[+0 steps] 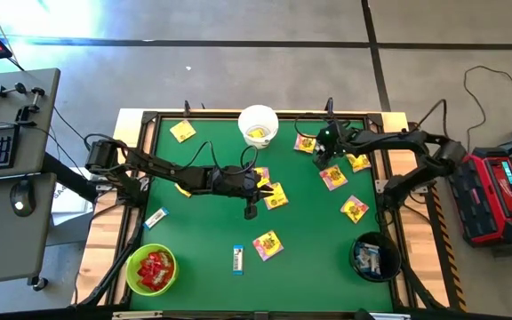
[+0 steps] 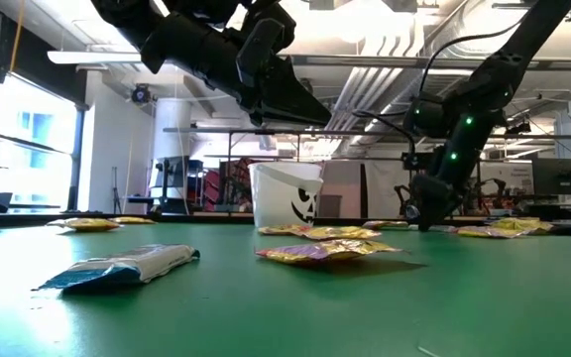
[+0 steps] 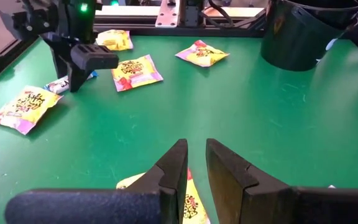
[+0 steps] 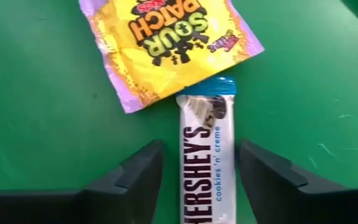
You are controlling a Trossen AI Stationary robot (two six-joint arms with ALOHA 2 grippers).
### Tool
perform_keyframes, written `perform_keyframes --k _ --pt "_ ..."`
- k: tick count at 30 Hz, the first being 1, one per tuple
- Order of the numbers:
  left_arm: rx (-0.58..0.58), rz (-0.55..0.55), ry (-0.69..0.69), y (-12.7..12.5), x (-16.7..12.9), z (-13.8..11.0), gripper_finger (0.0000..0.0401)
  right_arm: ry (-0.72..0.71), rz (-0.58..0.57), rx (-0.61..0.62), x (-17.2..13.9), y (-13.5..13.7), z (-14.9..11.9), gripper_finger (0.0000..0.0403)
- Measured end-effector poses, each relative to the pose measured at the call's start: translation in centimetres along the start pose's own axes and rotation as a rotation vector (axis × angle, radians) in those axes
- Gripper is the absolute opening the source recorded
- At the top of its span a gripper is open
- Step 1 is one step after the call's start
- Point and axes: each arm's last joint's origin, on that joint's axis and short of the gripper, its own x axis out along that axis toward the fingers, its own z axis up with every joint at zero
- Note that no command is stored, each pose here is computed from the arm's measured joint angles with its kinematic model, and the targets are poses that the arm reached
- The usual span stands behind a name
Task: Sort candy by brand, put in halloween buckets
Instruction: Put the white candy into the black bucket
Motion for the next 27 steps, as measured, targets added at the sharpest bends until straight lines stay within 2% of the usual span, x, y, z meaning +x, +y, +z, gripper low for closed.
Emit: perform_keyframes --k 8,11,16,27 --pt "0.001 0.0 0.0 0.0 0.0 0.0 0.0049 0.006 0.044 0.023 0.0 0.1 -0.1 0.0061" --pt "0.0 0.0 -0.001 0.0 0.0 0.0 0.0049 0.001 0.067 0.018 0.0 0.4 0.0 0.0025" --pt "0.0 0.0 -0.001 0.0 0.0 0.0 0.0049 -0.011 0.097 0.027 -0.8 1.3 0.0 0.0014" --pt "0.001 0.0 -0.001 0.0 0.0 0.0 0.0049 -0.063 0.227 -0.019 -5.1 4.9 -0.6 0.0014"
